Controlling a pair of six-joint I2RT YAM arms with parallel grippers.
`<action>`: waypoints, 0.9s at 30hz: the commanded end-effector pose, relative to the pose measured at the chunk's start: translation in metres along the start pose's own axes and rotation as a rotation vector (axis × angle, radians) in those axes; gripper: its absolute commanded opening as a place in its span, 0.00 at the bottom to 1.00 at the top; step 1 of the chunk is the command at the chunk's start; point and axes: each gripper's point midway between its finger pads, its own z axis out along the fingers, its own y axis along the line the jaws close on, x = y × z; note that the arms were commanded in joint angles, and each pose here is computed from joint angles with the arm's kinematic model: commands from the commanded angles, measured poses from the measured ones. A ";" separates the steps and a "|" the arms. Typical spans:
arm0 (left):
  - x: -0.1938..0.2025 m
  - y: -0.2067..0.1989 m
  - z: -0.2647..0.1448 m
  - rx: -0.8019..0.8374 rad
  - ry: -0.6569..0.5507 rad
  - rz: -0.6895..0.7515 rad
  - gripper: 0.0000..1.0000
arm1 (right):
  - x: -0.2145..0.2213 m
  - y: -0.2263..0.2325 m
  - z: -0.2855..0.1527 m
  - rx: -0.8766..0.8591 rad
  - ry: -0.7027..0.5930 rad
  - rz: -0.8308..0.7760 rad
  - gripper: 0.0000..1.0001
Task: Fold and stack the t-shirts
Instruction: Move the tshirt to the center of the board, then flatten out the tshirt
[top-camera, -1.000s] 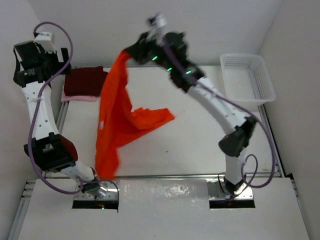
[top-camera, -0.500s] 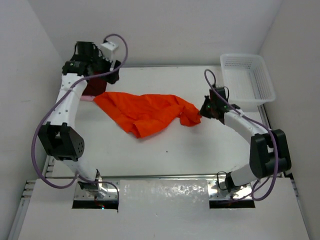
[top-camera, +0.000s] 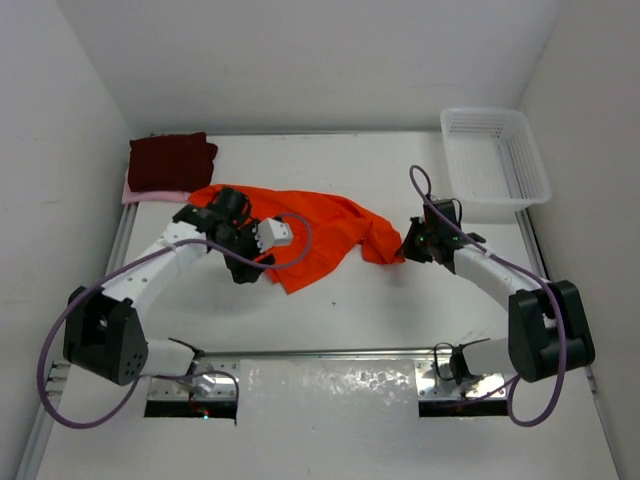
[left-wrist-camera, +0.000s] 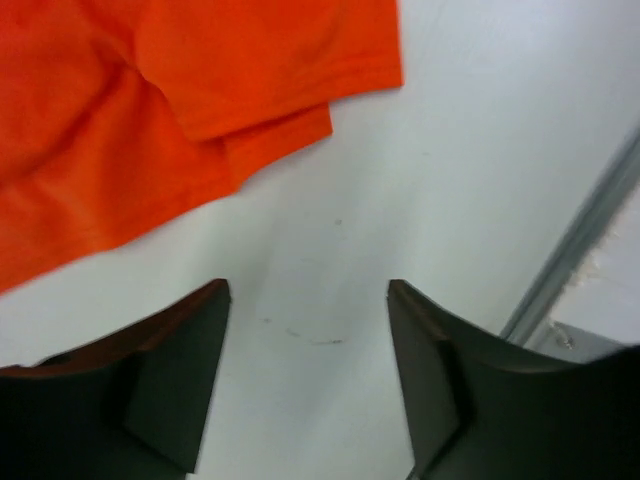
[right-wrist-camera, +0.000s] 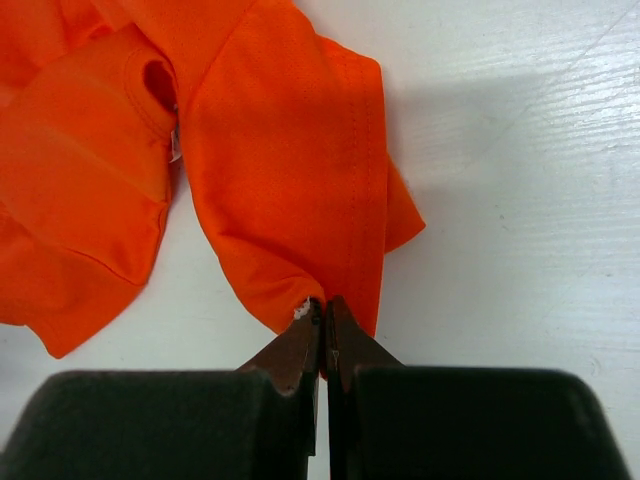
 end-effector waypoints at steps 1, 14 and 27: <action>-0.003 0.026 0.033 -0.155 -0.015 0.025 0.64 | -0.021 0.014 -0.009 -0.042 -0.056 -0.045 0.00; 0.007 0.034 0.127 -0.267 0.052 -0.054 0.55 | -0.017 0.004 -0.014 -0.012 -0.094 -0.030 0.00; 0.002 0.033 0.021 -0.211 -0.061 -0.033 0.00 | -0.022 -0.028 -0.072 0.056 -0.030 -0.213 0.00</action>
